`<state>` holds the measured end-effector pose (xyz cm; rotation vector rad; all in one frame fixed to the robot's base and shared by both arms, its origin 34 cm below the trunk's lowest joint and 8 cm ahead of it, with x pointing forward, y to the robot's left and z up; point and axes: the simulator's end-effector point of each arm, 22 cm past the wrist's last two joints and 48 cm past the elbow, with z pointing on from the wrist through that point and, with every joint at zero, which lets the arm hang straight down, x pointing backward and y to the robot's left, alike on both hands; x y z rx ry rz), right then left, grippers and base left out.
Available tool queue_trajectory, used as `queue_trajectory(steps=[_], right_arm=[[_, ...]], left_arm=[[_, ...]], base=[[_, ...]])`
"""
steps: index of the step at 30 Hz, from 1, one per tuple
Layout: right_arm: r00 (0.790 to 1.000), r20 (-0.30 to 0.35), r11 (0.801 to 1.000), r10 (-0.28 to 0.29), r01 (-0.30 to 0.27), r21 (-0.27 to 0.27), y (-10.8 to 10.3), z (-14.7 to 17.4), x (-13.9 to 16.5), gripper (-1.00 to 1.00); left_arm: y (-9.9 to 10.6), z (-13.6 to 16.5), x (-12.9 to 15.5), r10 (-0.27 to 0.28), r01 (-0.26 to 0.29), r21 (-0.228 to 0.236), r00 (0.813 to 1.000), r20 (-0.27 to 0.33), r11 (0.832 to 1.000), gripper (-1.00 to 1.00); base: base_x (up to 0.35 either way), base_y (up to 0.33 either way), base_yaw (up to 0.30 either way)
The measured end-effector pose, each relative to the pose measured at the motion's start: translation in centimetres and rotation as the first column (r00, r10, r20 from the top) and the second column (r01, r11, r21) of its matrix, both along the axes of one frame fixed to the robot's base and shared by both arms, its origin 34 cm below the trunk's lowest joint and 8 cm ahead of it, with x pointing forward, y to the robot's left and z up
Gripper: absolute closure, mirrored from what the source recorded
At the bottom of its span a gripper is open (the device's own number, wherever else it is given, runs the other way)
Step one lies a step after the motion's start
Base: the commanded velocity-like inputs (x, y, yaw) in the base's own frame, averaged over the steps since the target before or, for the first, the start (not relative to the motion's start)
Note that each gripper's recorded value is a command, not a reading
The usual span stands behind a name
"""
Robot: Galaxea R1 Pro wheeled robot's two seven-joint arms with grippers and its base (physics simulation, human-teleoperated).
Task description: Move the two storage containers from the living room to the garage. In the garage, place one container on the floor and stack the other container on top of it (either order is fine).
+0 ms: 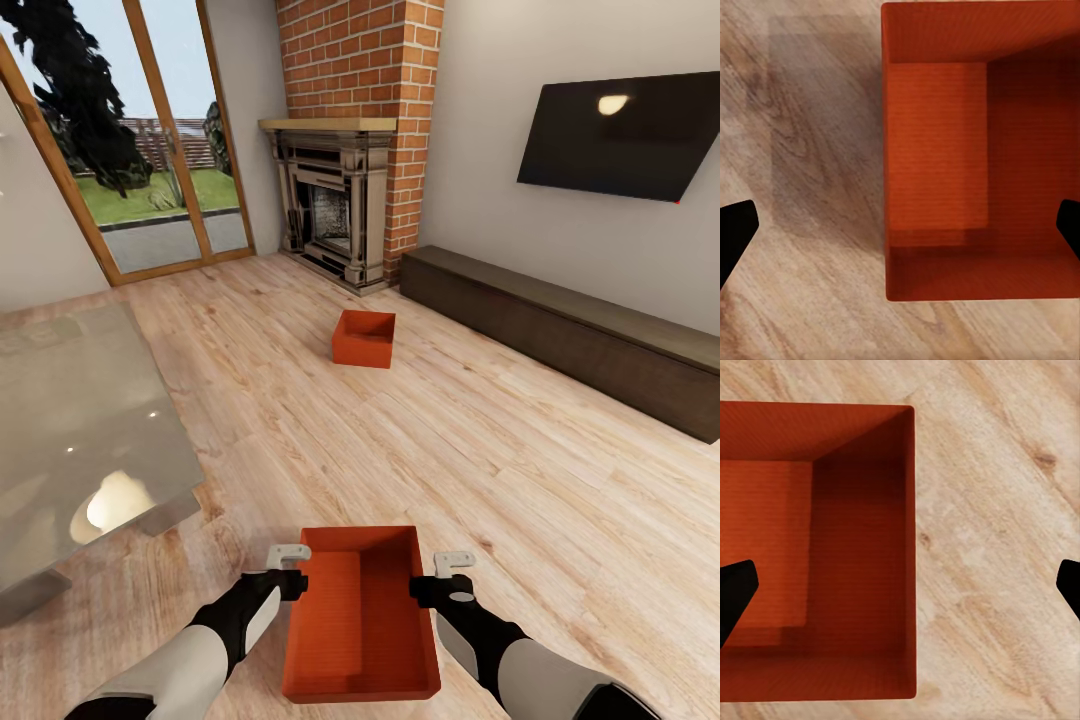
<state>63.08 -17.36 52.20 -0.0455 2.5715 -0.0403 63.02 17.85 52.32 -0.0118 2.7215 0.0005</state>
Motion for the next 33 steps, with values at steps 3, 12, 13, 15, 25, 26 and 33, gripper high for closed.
queue_trajectory(steps=[3, 12, 13, 15, 25, 26, 33], right_arm=[[1.0, 0.0, 1.0, 0.0, 0.0, 0.0, -0.04, 0.0, 0.0, -1.0], [1.0, 0.0, 1.0, 0.001, -0.001, 0.001, -0.01, -0.01, 0.0, -1.0], [1.0, 0.0, 1.0, 0.001, -0.001, 0.001, -0.01, -0.01, 0.0, -1.0], [1.0, 0.0, 1.0, 0.001, -0.001, 0.001, -0.01, -0.01, 0.0, -1.0], [1.0, 0.0, 1.0, 0.001, -0.001, 0.002, 0.03, 0.0, 0.01, -1.0], [1.0, 0.0, 1.0, 0.001, -0.001, 0.002, 0.02, 0.0, 0.01, -1.0], [1.0, 0.0, 1.0, 0.0, 0.0, 0.0, -0.09, 0.0, 0.02, -1.0]], left_arm=[[-0.01, 0.0, 0.0, -0.001, 0.001, 0.0, 1.0, 0.0, 1.0, -1.0], [0.01, 0.03, 0.05, 0.001, -0.001, -0.001, 1.0, 0.001, 1.0, -1.0], [0.01, 0.02, 0.03, 0.002, -0.002, -0.001, 1.0, 0.001, 1.0, -1.0], [0.0, 0.03, 0.05, 0.002, -0.002, -0.002, 1.0, 0.001, 1.0, -1.0], [-0.03, 0.04, 0.07, 0.0, 0.0, -0.001, 1.0, 0.002, 1.0, -1.0], [-0.03, 0.04, 0.07, -0.001, 0.001, 0.0, 1.0, 0.002, 1.0, -1.0], [-0.04, 0.05, 0.07, -0.004, 0.004, 0.001, 1.0, 0.002, 1.0, -1.0]], base=[[0.0, 0.0, 0.0], [0.0, 0.0, 0.0], [0.0, 0.0, 0.0], [0.0, 0.0, 0.0], [0.0, 0.0, 0.0], [0.0, 0.0, 0.0], [0.0, 0.0, 0.0]])
